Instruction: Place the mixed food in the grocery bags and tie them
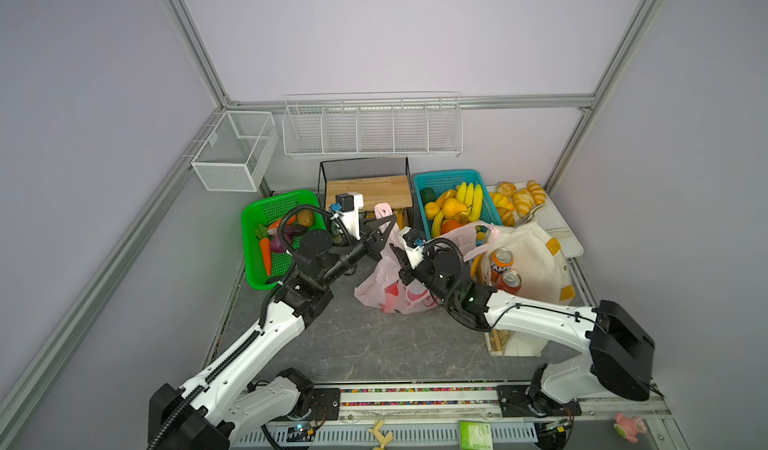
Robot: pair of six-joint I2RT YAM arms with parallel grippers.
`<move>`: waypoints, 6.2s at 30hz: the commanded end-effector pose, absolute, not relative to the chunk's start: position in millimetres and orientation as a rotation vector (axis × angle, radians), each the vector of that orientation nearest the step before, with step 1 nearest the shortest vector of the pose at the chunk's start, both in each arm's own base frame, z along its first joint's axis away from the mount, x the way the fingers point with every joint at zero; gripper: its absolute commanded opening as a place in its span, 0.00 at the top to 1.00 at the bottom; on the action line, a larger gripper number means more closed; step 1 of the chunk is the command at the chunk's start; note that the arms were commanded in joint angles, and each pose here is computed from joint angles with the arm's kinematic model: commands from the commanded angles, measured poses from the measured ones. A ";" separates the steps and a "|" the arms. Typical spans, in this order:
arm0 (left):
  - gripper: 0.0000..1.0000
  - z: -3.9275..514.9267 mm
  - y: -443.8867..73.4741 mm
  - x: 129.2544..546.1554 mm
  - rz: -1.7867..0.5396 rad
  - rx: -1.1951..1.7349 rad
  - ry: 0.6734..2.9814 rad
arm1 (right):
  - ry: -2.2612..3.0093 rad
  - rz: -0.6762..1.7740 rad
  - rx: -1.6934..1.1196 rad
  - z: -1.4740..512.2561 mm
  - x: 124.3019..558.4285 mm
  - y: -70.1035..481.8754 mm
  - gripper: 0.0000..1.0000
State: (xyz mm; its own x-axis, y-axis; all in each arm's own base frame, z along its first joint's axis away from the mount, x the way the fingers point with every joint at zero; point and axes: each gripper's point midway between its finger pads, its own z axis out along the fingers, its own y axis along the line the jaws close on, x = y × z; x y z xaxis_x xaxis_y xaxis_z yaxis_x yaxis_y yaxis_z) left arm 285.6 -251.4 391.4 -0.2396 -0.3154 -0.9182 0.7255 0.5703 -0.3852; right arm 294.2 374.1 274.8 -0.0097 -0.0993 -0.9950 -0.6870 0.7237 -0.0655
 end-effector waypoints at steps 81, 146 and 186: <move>1.00 417.3 -228.9 299.5 -1.091 0.157 1.521 | 1.372 0.913 -1.001 296.6 293.1 408.8 0.04; 1.00 400.0 -188.3 332.8 -0.931 0.033 1.572 | 1.518 0.535 -0.751 310.5 271.6 220.6 0.32; 0.29 439.1 -368.7 229.8 -1.024 1.294 1.268 | 1.401 0.806 -0.765 340.7 268.6 235.5 0.92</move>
